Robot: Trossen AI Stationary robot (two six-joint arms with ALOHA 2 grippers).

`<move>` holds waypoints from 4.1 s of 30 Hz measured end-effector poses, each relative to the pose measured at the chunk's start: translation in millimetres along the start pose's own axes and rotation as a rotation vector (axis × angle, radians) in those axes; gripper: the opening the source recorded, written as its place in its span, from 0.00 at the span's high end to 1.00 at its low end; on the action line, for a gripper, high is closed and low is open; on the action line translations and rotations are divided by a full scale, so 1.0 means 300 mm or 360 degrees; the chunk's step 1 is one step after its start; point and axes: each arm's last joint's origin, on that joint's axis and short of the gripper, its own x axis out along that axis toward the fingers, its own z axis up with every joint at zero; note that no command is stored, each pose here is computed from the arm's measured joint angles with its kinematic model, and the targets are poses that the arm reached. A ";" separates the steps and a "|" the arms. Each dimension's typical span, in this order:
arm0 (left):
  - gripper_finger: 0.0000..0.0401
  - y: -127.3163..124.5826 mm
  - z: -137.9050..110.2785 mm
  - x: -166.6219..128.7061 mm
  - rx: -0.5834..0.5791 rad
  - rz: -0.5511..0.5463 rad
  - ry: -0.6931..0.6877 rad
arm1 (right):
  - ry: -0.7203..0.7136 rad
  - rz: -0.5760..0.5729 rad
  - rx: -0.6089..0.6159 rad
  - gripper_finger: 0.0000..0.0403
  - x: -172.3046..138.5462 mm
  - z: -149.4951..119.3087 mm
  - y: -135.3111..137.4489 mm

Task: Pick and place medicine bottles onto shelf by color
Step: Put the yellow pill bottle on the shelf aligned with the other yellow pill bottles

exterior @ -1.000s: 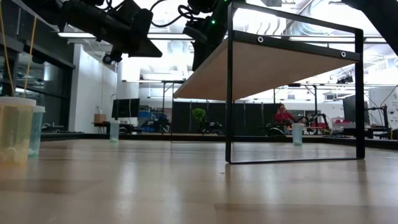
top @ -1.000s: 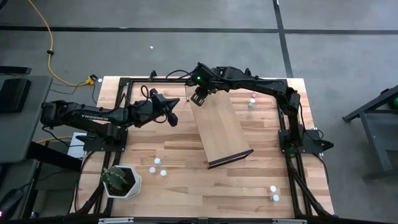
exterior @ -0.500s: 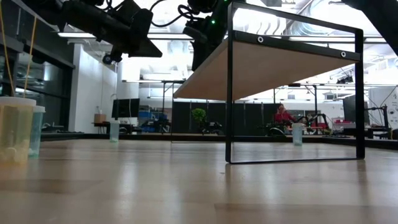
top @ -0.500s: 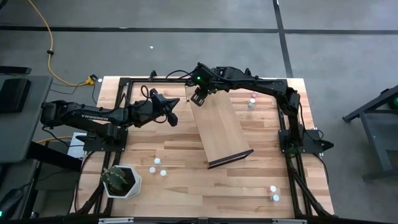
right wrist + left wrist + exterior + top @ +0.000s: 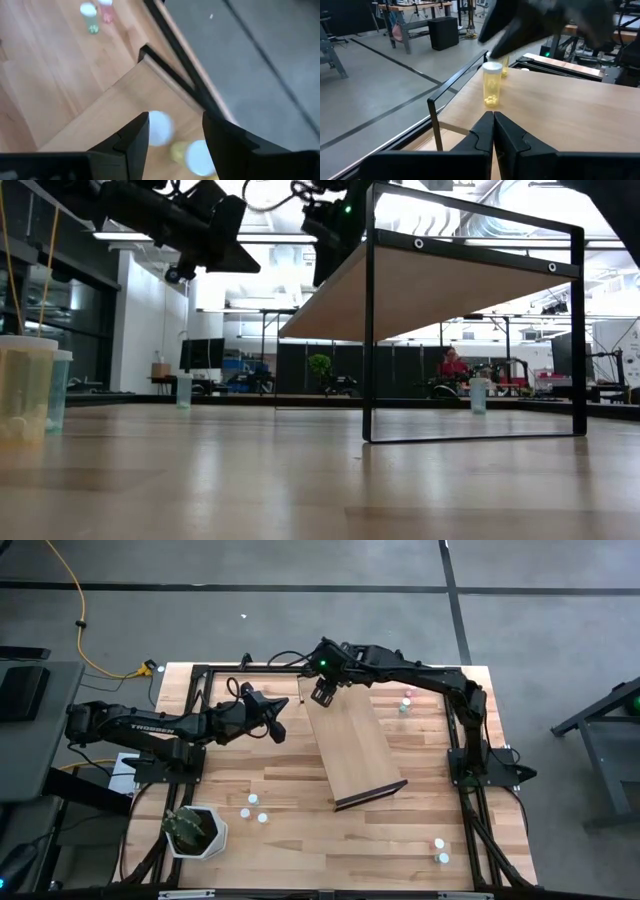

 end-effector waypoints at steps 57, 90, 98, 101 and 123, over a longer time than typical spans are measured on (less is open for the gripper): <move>0.94 0.081 -0.013 -0.008 -0.0124 -0.0716 -0.0270 | -0.1709 0.0151 0.0016 0.56 -0.360 -0.847 0.106; 0.37 -0.535 0.049 -0.285 0.1191 -0.1315 0.1125 | -0.1731 0.0100 -0.0090 0.56 -0.413 -0.812 0.090; 0.37 -0.548 0.039 -0.307 0.1247 -0.1199 0.1066 | -0.1732 0.0101 -0.0089 0.56 -0.414 -0.812 0.090; 0.37 -0.540 0.043 -0.288 0.1228 -0.1162 0.1073 | -0.1732 0.0100 -0.0089 0.56 -0.414 -0.812 0.090; 0.37 -0.309 0.262 -0.121 0.1029 -0.0862 0.0679 | -0.1722 0.0127 -0.0044 0.56 -0.412 -0.812 0.089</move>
